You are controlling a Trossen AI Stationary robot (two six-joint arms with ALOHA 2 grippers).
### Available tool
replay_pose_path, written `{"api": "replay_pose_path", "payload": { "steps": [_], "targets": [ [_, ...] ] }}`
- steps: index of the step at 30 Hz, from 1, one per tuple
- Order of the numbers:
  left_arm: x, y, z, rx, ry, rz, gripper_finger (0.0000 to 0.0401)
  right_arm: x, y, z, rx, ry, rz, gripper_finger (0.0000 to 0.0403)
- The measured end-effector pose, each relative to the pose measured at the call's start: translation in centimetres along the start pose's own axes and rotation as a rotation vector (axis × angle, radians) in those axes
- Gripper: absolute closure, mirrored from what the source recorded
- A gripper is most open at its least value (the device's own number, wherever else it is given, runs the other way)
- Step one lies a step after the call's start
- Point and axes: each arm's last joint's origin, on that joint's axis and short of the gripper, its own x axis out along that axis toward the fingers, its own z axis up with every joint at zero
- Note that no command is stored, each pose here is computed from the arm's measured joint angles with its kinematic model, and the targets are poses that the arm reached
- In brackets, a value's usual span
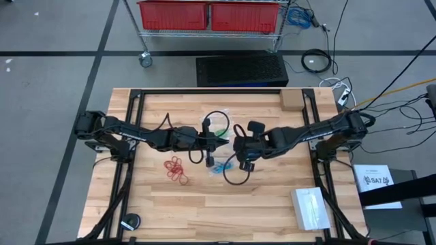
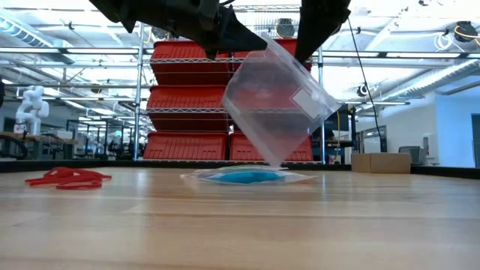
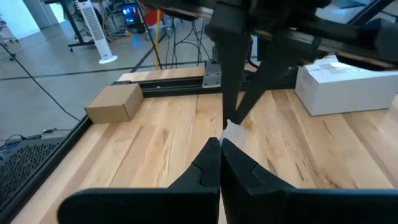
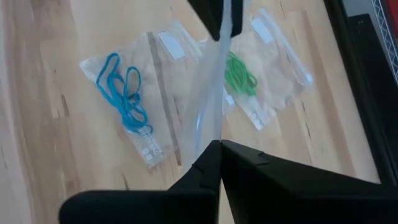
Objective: Sort rubber bands
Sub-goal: Open the right transparent zip bag
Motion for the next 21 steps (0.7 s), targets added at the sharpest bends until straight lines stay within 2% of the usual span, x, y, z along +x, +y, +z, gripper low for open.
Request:
{"api": "replay_pose_path", "payload": {
  "steps": [12, 21],
  "targets": [
    [0.0, 0.06, -0.16, 0.002, 0.018, 0.026, 0.0401, -0.48, 0.87, -0.31, 0.055, -0.011, 0.006, 0.0403],
    [0.0, 0.07, -0.2, 0.0, 0.023, 0.028, 0.0401, -0.3, 0.42, -0.21, 0.06, -0.021, -0.048, 0.0403]
  ]
}}
